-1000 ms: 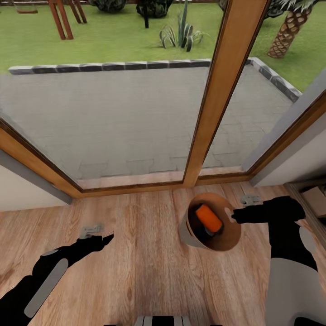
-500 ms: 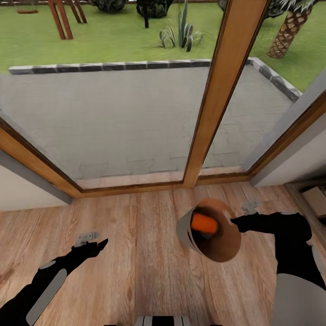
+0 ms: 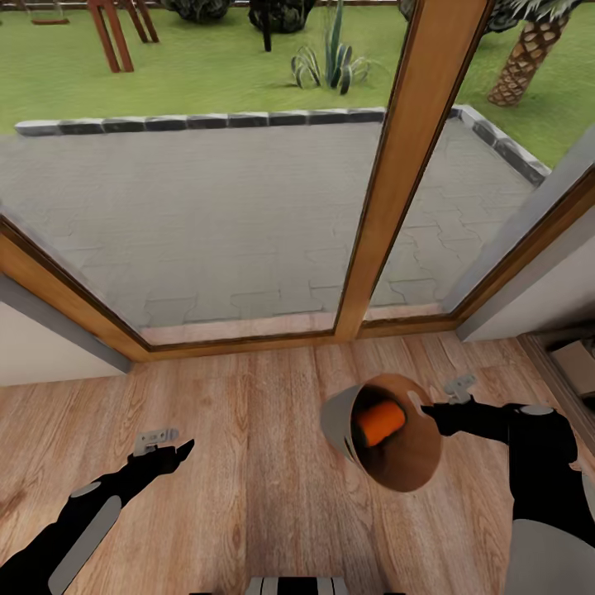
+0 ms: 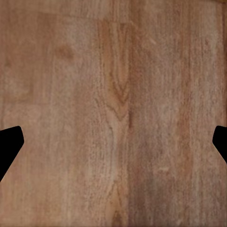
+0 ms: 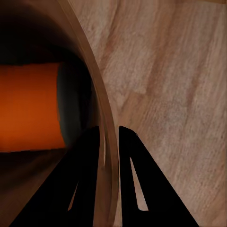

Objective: Put the three can of soda from the living room inside the tash can in the kitchen.

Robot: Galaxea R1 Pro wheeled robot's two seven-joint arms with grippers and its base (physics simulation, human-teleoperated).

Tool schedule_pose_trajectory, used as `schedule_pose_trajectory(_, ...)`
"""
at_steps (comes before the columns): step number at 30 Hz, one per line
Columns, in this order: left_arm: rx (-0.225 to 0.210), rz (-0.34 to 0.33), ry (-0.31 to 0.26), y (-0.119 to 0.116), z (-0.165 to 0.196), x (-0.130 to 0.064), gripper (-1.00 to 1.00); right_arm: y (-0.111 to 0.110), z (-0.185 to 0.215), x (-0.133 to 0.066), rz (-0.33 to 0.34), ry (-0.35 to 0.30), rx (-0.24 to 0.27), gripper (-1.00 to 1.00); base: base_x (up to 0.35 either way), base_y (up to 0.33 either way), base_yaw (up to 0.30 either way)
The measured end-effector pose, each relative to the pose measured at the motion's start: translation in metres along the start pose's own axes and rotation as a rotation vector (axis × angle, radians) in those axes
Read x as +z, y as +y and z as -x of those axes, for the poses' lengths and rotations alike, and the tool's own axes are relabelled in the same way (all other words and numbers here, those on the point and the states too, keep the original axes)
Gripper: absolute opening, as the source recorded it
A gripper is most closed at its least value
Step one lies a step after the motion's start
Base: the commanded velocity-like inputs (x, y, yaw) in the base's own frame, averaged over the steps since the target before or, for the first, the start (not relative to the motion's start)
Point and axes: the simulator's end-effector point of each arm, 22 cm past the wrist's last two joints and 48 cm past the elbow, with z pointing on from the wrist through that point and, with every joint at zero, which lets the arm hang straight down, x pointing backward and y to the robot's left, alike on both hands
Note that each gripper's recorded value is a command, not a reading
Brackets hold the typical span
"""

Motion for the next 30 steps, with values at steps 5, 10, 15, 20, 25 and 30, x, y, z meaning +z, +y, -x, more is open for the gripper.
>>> schedule_pose_trajectory(5, 0.001, 0.000, 0.001, 0.000, -0.001, 0.000, 1.00, 0.003, -0.004, -0.006, 0.019, -0.084, -0.035, -1.00, 0.000, 0.000, 0.000)
schedule_pose_trajectory(10, 0.001, 0.005, 0.007, 0.002, -0.003, 0.001, 1.00, 0.009, -0.020, -0.007, 0.031, -0.098, -0.081, -1.00, 0.000, 0.000, 0.000)
schedule_pose_trajectory(15, -0.008, 0.036, 0.050, 0.017, -0.024, 0.003, 1.00, 0.010, -0.014, -0.016, 0.034, -0.211, -0.120, -1.00, 0.000, 0.000, 0.000)
schedule_pose_trajectory(20, -0.010, 0.045, 0.063, 0.021, -0.030, 0.003, 1.00, 0.004, -0.014, -0.017, 0.005, -0.233, -0.125, -1.00, 0.000, 0.000, 0.000)
schedule_pose_trajectory(25, -0.013, 0.051, 0.072, 0.024, -0.034, 0.004, 1.00, -0.002, -0.015, -0.014, -0.027, -0.236, -0.117, -1.00, 0.000, 0.000, 0.000)
schedule_pose_trajectory(30, -0.015, 0.057, 0.076, 0.026, -0.037, 0.004, 1.00, -0.006, -0.016, -0.013, -0.046, -0.235, -0.110, -1.00, 0.000, 0.000, 0.000)
